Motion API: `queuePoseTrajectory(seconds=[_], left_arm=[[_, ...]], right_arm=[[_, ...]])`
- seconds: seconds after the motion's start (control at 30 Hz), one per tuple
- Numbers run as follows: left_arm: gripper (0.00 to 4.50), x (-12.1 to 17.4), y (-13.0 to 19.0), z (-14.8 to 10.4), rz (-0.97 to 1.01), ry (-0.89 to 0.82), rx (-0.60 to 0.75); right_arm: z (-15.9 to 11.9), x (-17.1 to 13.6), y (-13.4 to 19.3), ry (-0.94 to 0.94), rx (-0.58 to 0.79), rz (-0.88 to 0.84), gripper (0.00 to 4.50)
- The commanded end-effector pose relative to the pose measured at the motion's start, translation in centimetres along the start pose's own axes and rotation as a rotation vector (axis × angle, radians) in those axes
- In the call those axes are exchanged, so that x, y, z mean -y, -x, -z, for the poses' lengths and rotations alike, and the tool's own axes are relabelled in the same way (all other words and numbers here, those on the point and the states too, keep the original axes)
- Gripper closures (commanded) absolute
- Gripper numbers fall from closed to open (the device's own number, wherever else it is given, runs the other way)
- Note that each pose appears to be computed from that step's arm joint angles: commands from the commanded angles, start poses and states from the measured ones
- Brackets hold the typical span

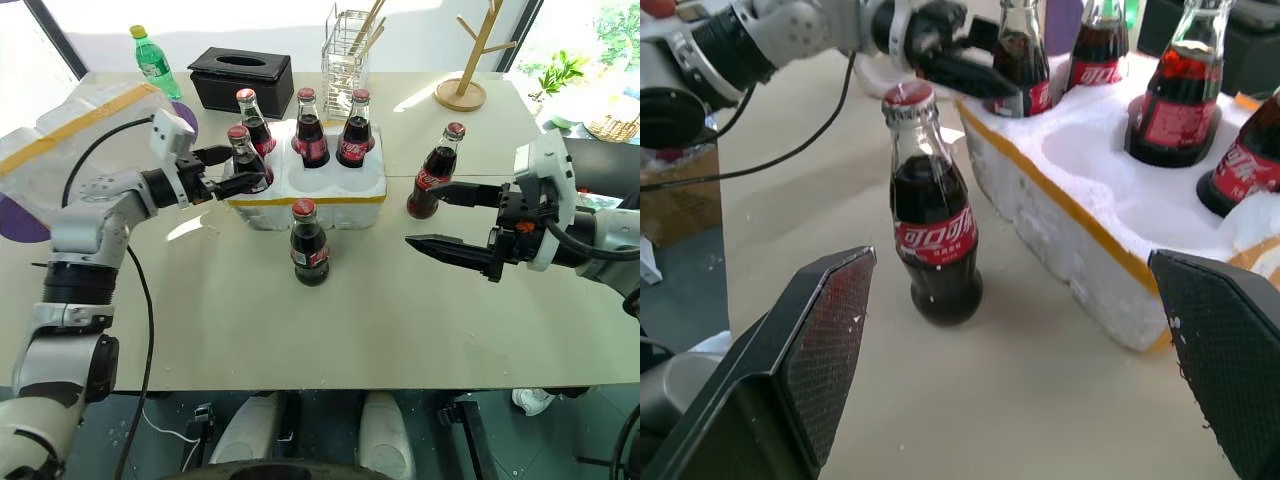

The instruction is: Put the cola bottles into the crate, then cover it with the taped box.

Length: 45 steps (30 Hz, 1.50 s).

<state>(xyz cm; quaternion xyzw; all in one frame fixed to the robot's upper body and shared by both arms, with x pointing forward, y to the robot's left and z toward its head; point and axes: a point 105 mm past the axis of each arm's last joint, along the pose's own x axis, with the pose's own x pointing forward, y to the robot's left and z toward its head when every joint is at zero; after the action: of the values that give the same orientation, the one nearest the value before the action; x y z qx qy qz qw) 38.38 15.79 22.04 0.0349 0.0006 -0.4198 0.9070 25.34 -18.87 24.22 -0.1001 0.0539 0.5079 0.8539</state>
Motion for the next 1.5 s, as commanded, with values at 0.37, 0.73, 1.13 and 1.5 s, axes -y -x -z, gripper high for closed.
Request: queuePoseTrajectory(seconds=[0.37, 0.73, 1.13, 1.5], left_arm=[[0.05, 7.5, 8.6, -4.0, 0.312, -0.148, -0.150], [0.05, 10.4, 7.8, -0.4, 0.415, -0.166, -0.217], [0.05, 10.1, 7.6, -0.7, 0.411, -0.172, -0.198], [0.05, 8.9, 9.2, -0.3, 0.296, -0.132, -0.196]], right_arm=[[3.5, 0.2, -4.4, 0.013, 0.013, -0.046, 0.00], [3.9, -0.7, -9.7, -0.048, 0.088, -0.188, 0.00], [5.1, -1.9, -13.5, -0.039, 0.072, -0.238, 0.00], [5.1, -2.0, -16.7, -0.049, 0.095, -0.262, 0.00]])
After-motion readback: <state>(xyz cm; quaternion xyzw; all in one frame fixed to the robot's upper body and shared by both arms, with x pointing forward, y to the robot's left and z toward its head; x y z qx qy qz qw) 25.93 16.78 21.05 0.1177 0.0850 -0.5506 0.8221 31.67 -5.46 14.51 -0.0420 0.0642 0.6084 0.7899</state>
